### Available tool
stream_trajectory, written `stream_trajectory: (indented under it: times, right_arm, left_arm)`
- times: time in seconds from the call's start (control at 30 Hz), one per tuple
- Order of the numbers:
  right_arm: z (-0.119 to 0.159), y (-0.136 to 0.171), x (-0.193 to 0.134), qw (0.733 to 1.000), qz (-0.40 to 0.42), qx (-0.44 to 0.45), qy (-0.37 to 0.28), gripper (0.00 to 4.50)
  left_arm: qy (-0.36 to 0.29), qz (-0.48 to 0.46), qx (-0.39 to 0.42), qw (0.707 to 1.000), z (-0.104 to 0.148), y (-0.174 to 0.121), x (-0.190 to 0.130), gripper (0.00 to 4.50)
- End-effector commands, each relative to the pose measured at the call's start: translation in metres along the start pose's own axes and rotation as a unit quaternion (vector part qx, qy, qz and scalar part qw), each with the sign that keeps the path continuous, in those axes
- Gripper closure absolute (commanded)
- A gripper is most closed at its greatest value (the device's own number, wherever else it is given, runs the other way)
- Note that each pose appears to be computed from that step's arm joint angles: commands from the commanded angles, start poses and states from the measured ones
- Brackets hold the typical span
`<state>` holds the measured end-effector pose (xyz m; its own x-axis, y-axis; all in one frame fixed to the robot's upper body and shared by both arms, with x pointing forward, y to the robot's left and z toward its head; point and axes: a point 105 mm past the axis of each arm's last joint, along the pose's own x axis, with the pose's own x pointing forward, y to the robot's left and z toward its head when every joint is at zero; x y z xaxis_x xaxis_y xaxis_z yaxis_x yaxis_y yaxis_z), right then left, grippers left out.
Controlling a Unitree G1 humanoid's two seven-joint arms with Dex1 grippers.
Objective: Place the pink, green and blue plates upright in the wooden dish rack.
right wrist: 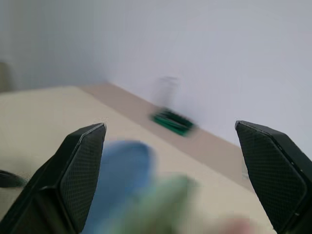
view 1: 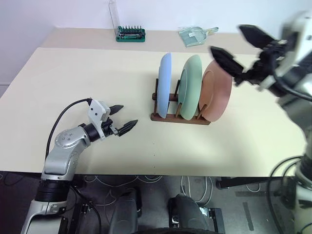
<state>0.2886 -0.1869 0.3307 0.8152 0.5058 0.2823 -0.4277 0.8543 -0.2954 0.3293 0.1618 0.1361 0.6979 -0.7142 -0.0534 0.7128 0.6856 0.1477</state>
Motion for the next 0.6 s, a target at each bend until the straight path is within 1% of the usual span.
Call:
stream_trajectory:
  times: [0.03, 0.07, 0.17, 0.23, 0.3, 0.37, 0.47, 0.6]
  right_arm:
    - [0.000, -0.039, -0.040, 0.998, -0.064, -0.019, 0.005, 0.17]
    - [-0.009, -0.044, -0.050, 0.997, -0.072, -0.017, 0.019, 0.17]
    - [-0.046, -0.060, -0.079, 0.991, -0.106, -0.004, 0.085, 0.17]
    - [-0.072, -0.062, -0.095, 0.984, -0.112, -0.007, 0.138, 0.17]
    - [-0.113, -0.060, -0.115, 0.972, -0.120, -0.002, 0.201, 0.17]
    - [-0.142, -0.056, -0.130, 0.964, -0.123, -0.003, 0.237, 0.17]
    - [-0.163, -0.053, -0.139, 0.961, -0.121, 0.008, 0.248, 0.17]
    - [-0.183, -0.042, -0.140, 0.959, -0.105, 0.023, 0.261, 0.17]
  left_arm:
    - [-0.011, 0.033, 0.019, 0.999, 0.008, 0.020, -0.008, 0.00]
    - [-0.009, 0.040, 0.018, 0.999, 0.007, 0.025, -0.011, 0.00]
    - [0.008, 0.061, 0.023, 0.998, -0.002, 0.036, -0.017, 0.00]
    - [0.019, 0.074, 0.023, 0.997, -0.008, 0.043, -0.021, 0.00]
    - [0.033, 0.097, 0.018, 0.995, -0.019, 0.052, -0.028, 0.00]
    - [0.041, 0.114, 0.017, 0.993, -0.026, 0.057, -0.030, 0.00]
    - [0.039, 0.123, 0.006, 0.992, -0.032, 0.058, -0.033, 0.00]
    - [0.048, 0.120, 0.007, 0.992, -0.037, 0.056, -0.039, 0.00]
